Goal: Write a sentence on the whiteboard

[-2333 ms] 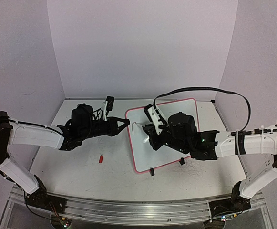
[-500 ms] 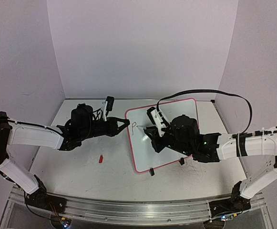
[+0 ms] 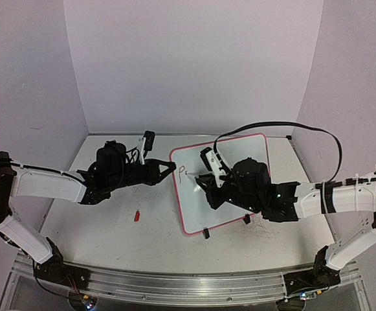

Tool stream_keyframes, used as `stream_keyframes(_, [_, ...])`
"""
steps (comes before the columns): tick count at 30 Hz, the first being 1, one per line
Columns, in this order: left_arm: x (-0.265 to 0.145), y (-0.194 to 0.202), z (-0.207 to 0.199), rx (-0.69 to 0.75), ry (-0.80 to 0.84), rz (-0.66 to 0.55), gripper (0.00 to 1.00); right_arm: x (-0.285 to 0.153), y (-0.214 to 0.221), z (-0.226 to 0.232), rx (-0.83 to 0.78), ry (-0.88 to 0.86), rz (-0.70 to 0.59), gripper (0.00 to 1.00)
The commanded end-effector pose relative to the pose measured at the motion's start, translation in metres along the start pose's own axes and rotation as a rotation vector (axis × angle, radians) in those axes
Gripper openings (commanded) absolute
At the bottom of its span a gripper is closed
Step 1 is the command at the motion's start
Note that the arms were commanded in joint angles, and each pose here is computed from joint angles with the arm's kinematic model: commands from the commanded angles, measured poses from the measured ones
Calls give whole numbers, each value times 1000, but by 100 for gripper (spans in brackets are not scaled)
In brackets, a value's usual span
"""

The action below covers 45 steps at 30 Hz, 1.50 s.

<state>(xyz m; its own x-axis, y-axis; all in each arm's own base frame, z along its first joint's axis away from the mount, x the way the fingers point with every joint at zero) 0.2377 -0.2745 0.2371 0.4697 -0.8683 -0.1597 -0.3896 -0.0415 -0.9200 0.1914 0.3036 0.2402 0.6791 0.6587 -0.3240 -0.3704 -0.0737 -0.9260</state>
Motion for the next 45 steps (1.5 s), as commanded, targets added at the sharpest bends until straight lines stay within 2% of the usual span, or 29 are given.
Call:
stream_keyframes(1, [-9,-18,-6,48,6,-76,0,-5,6,-4,21,2,21,0])
stream_keyframes(11, [-9,-18,-6,47,7,-75,0,-8,0,-9,40,80,-25,0])
stream_keyframes(23, [-11,-19,-7,48,6,-76,0,-2,-16,-5,53,86,-89,0])
stream_keyframes(34, [-11,-18,-7,50,7,-75,0,5,-10,2,34,16,-47,0])
stream_keyframes(40, [-11,-18,-6,49,3,-73,0,-3,-10,2,28,-13,-45,0])
stream_keyframes(45, [-10,-17,-6,48,-1,-71,0,-20,-22,-9,76,28,-118,0])
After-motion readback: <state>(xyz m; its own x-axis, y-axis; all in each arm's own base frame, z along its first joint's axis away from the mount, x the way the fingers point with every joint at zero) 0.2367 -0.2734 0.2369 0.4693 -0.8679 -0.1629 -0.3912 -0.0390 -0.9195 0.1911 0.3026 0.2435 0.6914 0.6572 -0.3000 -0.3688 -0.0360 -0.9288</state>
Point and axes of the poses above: each gripper's point midway between its finger pads, its own x axis out along the fingers, its own z axis along the line the jaws close on, y = z × x, the point moved 10 cm from there along -x, back along the fingers, and after that the axes turned 14 degrees about x, right-handed, at the moved point
